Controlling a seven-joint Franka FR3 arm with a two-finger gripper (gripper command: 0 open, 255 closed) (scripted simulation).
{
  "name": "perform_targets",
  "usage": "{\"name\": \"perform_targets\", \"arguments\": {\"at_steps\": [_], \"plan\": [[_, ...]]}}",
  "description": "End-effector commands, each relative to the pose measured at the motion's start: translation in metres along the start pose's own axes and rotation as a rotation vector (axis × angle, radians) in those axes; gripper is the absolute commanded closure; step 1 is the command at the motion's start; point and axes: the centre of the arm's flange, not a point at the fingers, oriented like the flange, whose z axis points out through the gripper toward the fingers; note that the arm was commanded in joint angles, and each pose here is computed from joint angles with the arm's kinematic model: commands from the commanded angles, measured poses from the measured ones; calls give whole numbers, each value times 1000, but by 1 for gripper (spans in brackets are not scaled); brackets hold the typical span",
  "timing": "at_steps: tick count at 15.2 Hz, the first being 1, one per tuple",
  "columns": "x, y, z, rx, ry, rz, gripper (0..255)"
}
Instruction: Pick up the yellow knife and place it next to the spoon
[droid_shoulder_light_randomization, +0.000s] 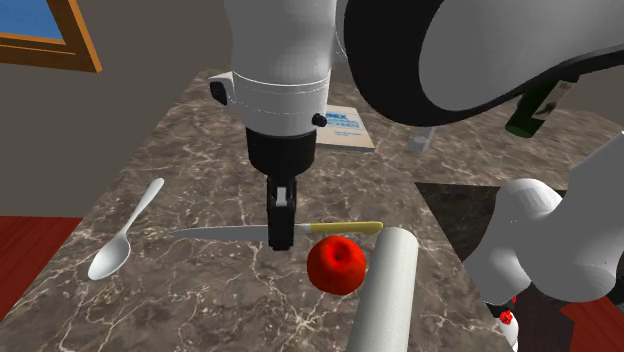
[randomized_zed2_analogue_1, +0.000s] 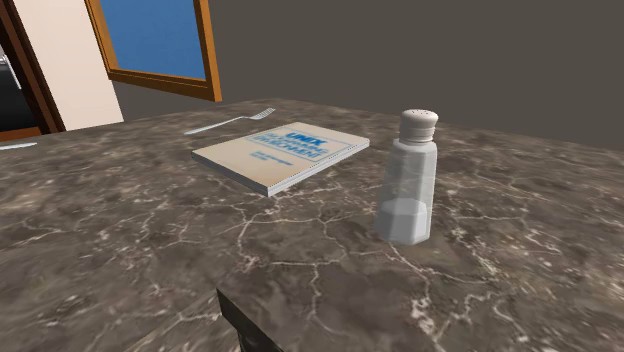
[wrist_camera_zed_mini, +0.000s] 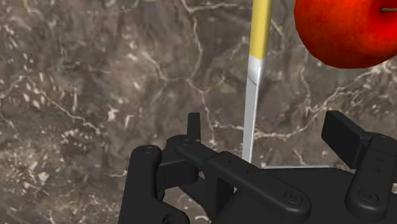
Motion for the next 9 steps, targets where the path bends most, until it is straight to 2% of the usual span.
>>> {"name": "perform_targets", "arguments": {"at_steps": [1, 2, 9], "plan": [[0, 2, -24, 0, -1, 0, 0], [0, 2, -35, 0, -1, 0, 0], [0, 2, -35, 0, -1, 0, 0]]}}
